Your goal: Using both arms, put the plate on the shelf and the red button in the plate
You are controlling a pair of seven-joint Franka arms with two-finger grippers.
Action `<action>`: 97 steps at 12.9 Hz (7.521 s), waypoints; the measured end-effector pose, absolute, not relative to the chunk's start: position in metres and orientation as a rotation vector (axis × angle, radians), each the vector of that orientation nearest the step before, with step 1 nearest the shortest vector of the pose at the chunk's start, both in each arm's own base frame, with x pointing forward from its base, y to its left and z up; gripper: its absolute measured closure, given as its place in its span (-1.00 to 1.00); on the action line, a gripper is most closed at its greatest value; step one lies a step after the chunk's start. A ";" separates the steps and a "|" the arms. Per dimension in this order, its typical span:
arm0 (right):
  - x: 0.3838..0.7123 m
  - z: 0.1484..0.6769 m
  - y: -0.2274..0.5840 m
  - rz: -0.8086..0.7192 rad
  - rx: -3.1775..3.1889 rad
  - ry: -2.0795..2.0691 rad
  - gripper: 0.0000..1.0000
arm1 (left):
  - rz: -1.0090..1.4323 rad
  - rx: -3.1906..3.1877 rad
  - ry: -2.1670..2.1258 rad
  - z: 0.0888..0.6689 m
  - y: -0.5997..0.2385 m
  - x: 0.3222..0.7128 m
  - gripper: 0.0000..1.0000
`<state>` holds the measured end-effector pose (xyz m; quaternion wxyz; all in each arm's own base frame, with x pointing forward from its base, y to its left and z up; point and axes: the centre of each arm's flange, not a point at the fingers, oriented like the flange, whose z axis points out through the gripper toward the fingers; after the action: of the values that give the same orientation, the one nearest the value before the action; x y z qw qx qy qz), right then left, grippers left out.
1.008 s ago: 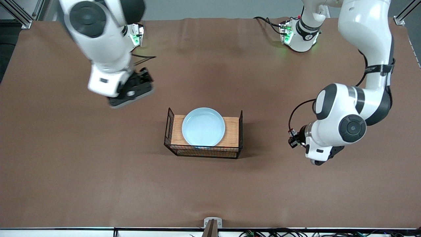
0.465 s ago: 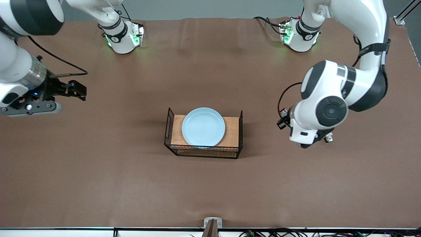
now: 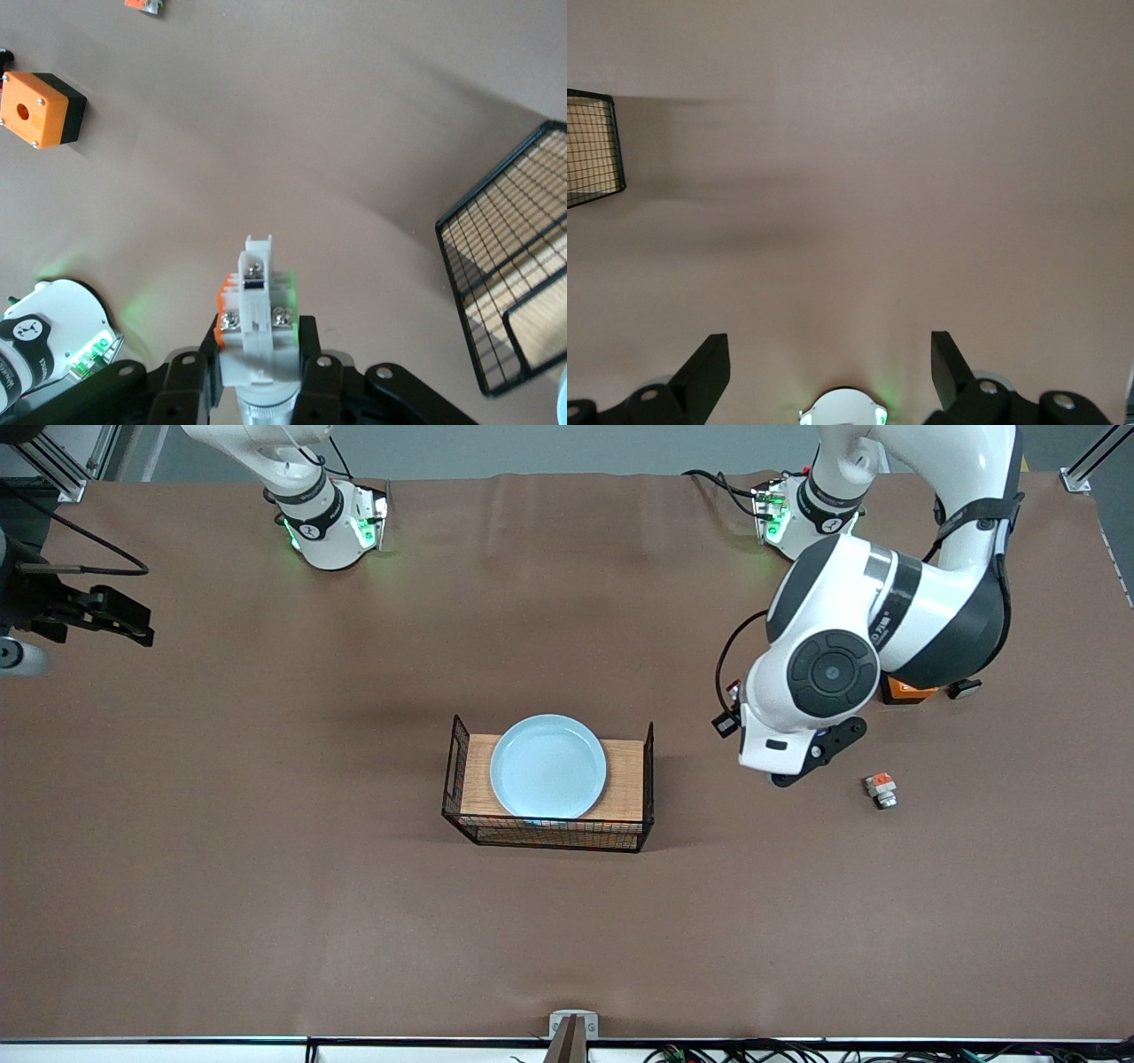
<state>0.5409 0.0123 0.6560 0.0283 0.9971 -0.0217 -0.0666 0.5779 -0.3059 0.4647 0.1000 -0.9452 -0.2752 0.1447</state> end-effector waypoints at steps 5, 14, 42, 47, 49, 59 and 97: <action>0.512 0.671 -0.023 -0.124 3.121 -0.168 -1.00 | 0.407 -2.767 -0.832 0.472 -0.340 0.558 0.31; 0.500 0.670 -0.032 -0.041 3.136 -0.189 -1.00 | 0.287 -2.677 -0.964 0.463 -0.414 0.515 0.31; 0.500 0.669 -0.028 -0.035 3.171 -0.174 -1.00 | -0.259 -2.808 -2.029 0.408 -0.533 0.565 0.31; 0.500 0.668 -0.028 -0.039 3.171 -0.173 -1.00 | -0.280 -2.807 -1.995 0.385 -0.544 0.558 0.31; 0.500 0.667 -0.028 -0.041 3.172 -0.172 -1.00 | -0.304 -2.816 -1.953 0.375 -0.551 0.552 0.31; 0.500 0.666 -0.028 -0.042 3.173 -0.154 -1.00 | -0.324 -2.826 -1.873 0.353 -0.564 0.537 0.31; 0.504 0.667 -0.032 0.005 3.146 -0.131 -1.00 | 0.065 -2.920 -1.013 0.627 -0.238 0.569 -1.00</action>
<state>0.5037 -0.0322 0.6672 -0.0035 0.9991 -0.0417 0.0016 0.5689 -0.2382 0.6269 0.0253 -0.9443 -0.3276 0.0209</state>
